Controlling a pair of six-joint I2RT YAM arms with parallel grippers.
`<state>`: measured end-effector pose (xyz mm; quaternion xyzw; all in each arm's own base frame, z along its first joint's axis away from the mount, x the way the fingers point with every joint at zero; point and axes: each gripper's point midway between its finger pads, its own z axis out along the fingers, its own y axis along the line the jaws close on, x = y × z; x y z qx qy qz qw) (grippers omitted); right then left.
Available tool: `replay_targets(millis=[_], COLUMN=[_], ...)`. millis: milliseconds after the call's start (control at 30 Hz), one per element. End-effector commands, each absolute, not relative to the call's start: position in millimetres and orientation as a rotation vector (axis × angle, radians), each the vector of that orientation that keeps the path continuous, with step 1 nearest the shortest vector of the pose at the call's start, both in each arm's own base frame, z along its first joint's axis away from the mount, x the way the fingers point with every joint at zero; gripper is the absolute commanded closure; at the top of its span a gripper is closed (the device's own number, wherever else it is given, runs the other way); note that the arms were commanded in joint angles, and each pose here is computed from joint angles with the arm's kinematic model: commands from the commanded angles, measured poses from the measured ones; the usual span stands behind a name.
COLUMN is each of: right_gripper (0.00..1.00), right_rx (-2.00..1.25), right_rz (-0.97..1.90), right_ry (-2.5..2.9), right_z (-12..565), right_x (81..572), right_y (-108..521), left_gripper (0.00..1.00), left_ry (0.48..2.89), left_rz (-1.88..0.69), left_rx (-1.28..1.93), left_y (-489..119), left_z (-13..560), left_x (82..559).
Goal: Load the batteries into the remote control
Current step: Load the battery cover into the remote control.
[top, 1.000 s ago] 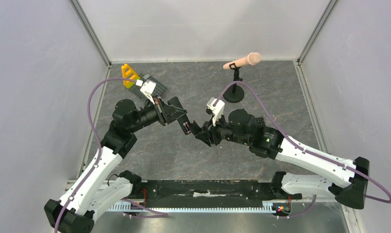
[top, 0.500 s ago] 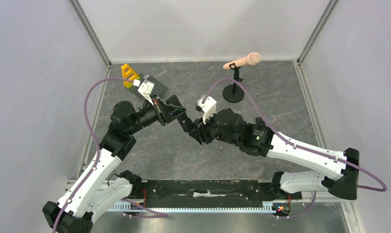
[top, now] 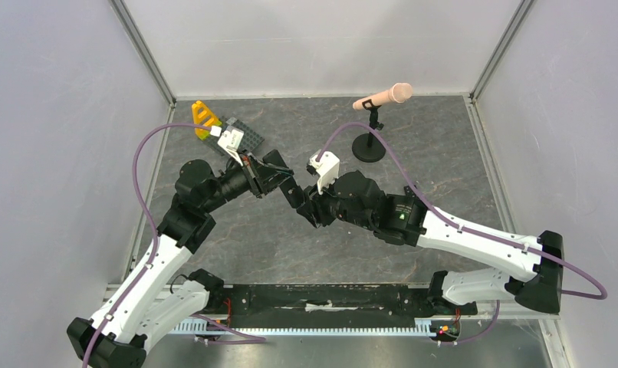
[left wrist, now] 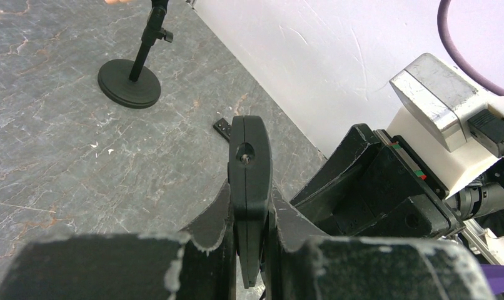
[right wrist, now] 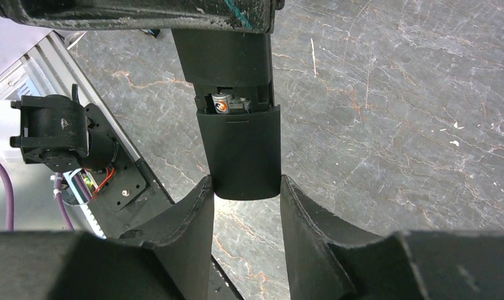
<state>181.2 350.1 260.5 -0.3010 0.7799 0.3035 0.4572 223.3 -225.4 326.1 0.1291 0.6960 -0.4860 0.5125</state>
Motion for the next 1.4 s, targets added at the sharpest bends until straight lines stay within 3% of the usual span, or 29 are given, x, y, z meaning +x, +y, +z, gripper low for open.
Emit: replay_targets(millis=[0,1367], right_gripper=[0.82,0.83], right_rx=[-0.696,-0.715], right_rz=[0.799,0.681], right_ry=[1.843,1.952], right_z=[292.0,269.8], right_x=[182.9,189.9], right_y=[359.0,363.7], left_gripper=[0.98,0.98], left_ry=[1.608,1.66], left_rz=[-1.157,-1.124], left_rx=[0.335,0.301], left_y=[-225.6,-221.8], left_z=[339.9,329.9], left_x=[222.6,226.3])
